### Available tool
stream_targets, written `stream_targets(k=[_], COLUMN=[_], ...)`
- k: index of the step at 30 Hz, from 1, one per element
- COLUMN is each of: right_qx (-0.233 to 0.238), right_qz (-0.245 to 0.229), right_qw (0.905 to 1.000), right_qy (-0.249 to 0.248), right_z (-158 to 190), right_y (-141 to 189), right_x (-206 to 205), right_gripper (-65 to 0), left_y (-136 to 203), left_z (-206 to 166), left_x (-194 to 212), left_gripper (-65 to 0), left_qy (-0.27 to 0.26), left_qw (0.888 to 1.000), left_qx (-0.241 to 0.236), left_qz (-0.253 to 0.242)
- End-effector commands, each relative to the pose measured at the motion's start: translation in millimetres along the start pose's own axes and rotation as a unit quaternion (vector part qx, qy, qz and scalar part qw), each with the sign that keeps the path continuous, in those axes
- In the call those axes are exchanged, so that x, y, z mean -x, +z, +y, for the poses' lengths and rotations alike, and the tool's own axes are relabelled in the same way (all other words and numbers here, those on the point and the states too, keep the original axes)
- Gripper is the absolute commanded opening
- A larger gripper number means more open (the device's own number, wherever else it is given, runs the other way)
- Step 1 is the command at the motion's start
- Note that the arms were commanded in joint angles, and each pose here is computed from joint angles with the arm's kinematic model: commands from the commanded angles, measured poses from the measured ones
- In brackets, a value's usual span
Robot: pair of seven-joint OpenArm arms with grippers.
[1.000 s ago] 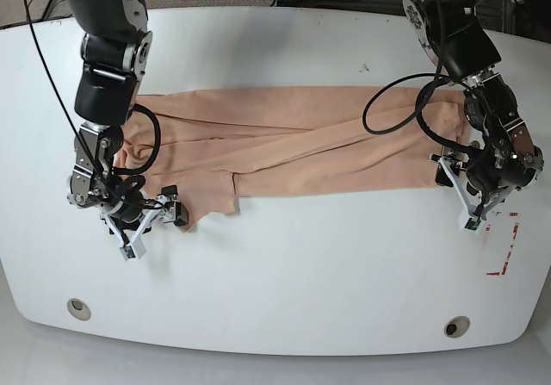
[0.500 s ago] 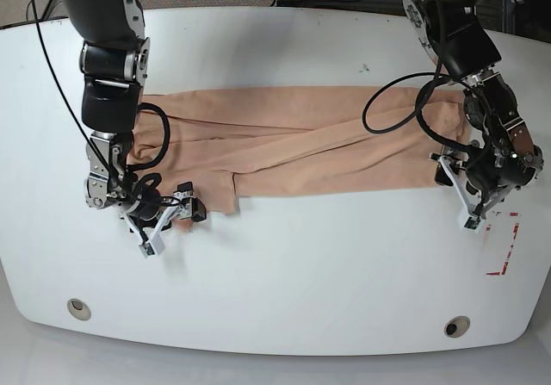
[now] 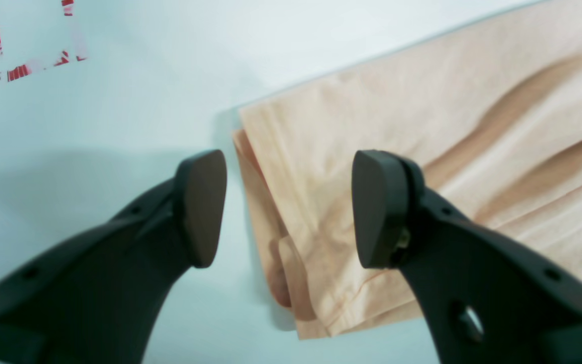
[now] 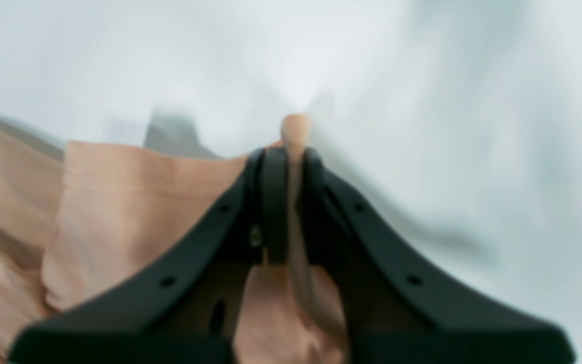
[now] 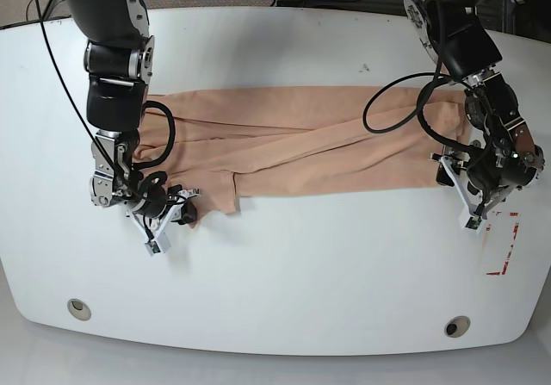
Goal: Layout the t-shirt on the table in an organized manner, then fold the t-shirt properly
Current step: 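Move the right gripper along the shirt's end to gather loose fabric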
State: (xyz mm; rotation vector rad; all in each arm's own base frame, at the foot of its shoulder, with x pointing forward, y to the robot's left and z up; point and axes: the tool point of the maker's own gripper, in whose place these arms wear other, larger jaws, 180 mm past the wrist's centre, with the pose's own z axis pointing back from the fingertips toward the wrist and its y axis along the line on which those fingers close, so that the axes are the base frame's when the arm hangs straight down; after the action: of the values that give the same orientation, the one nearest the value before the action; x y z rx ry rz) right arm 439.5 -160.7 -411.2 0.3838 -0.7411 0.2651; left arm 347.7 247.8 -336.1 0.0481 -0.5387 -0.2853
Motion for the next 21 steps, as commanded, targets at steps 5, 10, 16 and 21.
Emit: stream_targets(k=[5, 10, 16, 21], right_qx=[0.011, 0.001, -0.026, -0.08], right_qz=[-0.02, -0.016, -0.01, -0.009], right_qw=[0.999, 0.9989, 0.9981, 0.9955], right_qy=[0.038, 0.044, 0.055, 0.049], right_z=[1.1, 17.7, 40.1, 68.5], right_y=[21.3, 39.0, 57.4, 70.7], right_x=[-46.6, -52.6, -50.3, -39.7], right_gripper=[-62.9, -65.0, -65.0, -65.0], left_y=[7.2, 6.9, 6.5, 6.4], left_z=[6.9, 6.9, 6.7, 6.6], left_x=[-14.2, -13.8, -13.5, -13.5], left_gripper=[-27.8, -27.8, -27.8, -27.8], left_qy=[-0.003, -0.003, -0.003, -0.004], left_qw=[1.0, 1.0, 1.0, 1.0], left_qx=[-0.009, -0.009, -0.009, -0.009], left_qz=[-0.022, -0.021, -0.02, -0.019])
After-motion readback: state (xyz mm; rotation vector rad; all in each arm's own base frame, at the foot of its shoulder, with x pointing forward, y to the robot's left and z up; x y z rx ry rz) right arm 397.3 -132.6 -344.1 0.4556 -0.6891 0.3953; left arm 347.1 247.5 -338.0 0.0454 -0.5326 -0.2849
